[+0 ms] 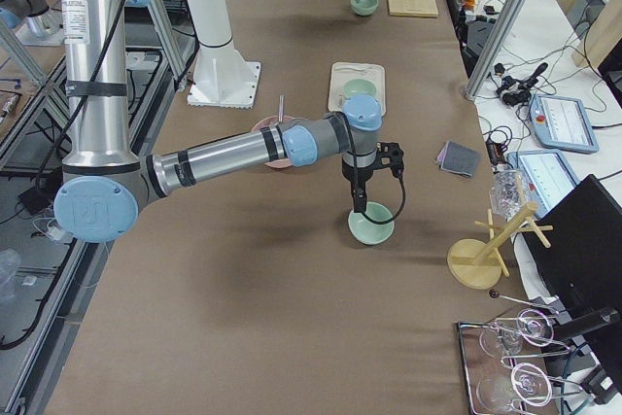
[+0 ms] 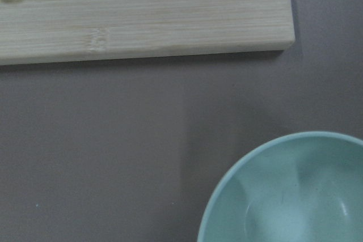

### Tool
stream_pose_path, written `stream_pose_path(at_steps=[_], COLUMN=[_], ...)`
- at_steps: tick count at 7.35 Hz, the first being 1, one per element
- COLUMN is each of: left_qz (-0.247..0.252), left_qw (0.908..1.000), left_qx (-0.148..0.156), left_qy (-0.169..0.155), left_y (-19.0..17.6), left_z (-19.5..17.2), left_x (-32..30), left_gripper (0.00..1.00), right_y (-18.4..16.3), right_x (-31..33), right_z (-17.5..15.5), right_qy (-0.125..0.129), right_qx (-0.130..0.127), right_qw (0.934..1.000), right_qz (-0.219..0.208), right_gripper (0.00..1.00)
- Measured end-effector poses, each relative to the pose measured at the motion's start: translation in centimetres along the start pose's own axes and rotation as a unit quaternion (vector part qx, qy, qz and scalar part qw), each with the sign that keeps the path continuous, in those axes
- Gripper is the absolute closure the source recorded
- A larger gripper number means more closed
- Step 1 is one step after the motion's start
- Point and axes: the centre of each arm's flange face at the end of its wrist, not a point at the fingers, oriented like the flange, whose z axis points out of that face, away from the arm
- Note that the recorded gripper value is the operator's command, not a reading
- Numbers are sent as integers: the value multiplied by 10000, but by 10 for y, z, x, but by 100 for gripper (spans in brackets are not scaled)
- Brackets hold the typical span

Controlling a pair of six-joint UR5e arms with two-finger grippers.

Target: Stack green bowls together

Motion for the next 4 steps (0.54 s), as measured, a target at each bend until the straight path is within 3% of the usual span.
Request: stream_pose_path(at_steps=[1, 2, 4], left_qz=[8, 11, 27], left_qw=[10000, 10000, 10000], left_qx=[-5, -9, -2], left_qy=[5, 11, 34], left_y=[0, 0, -1], left_z=[0, 0, -1], left_x=[0, 0, 3], left_gripper=[79, 100, 100], right_y=[0, 0, 0], right_x=[0, 0, 0], right_z=[0, 0, 0], right_qy=[0, 1, 0], right_qx=[-1, -2, -1], right_qw=[10000, 10000, 10000], right_qz=[0, 1, 1], right_gripper=[0, 0, 0])
